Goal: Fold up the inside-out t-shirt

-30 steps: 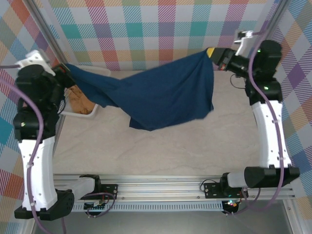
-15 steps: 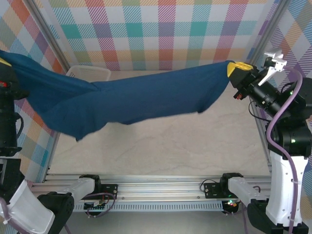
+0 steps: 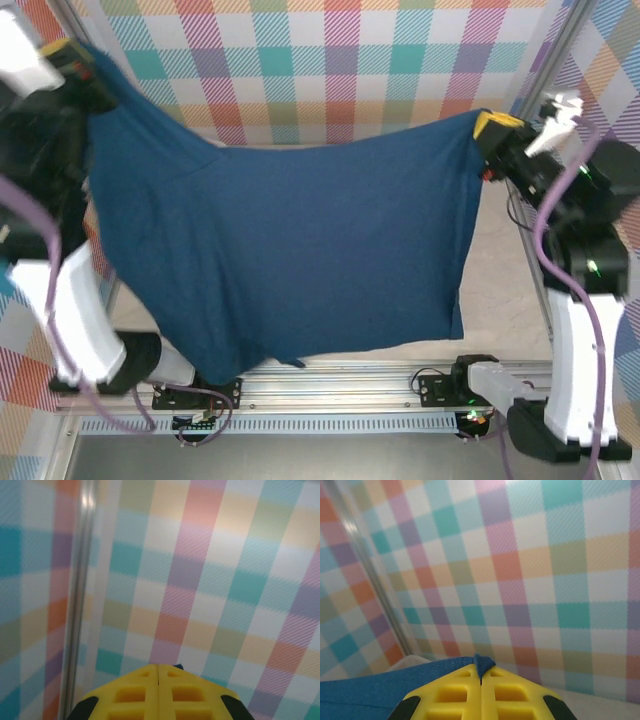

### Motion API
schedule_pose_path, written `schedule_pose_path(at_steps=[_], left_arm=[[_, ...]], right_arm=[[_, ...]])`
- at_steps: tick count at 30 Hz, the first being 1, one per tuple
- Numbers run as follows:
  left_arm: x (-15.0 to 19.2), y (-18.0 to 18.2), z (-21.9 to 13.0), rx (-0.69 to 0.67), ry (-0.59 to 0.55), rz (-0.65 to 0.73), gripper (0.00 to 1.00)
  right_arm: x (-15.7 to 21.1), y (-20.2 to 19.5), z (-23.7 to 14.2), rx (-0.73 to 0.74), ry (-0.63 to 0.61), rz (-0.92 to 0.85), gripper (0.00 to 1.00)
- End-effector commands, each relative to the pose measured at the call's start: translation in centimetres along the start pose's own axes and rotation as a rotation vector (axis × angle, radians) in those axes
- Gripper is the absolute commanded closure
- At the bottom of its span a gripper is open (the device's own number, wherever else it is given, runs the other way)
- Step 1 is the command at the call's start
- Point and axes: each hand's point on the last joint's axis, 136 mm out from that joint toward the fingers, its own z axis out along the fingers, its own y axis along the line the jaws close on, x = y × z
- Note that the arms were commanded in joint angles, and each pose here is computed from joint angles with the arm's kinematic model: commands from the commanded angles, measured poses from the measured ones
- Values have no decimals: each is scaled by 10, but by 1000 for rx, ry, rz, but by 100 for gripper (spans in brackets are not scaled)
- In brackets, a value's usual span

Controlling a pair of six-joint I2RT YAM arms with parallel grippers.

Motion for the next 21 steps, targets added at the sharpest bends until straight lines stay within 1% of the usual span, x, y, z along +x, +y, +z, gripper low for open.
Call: schedule_pose_path(at_steps=[1,4,5,6,7,8,9,10,11,12,14,17,19,21], left_arm=[[89,-11,98,7,181,34,100],[172,-20,176,18,298,19,100],[191,-22,193,20,316,14,100],[224,-23,217,21,352,10,96],[246,-24,233,22,371,2,87],[270,-25,248,26,387,-6,75],[291,-24,260,22,401,-20,64],[308,-24,268,22,414,-28,57],[320,-23,271,18,430,-35,49],[330,-21,274,8,447,-43,43],[341,-21,270,8,490,-65,36],[354,-24,251,1,600,-137,33],[369,-32,230,-2,703,-181,32],[386,-45,202,6,804,-207,32]], right_arm=[[54,-65,78,122,109,43,100],[105,-114,146,189,187,75,100],[122,-130,167,215,218,79,100],[142,-147,189,248,252,80,100],[160,-161,209,266,288,89,94],[180,-175,228,285,333,99,86],[196,-186,243,301,378,113,77],[208,-193,256,306,419,116,72],[217,-199,263,322,454,112,69],[225,-202,267,337,492,102,65],[234,-201,265,345,552,92,61],[253,-185,245,345,644,78,59],[273,-171,219,348,710,88,58],[298,-154,182,349,776,150,56]])
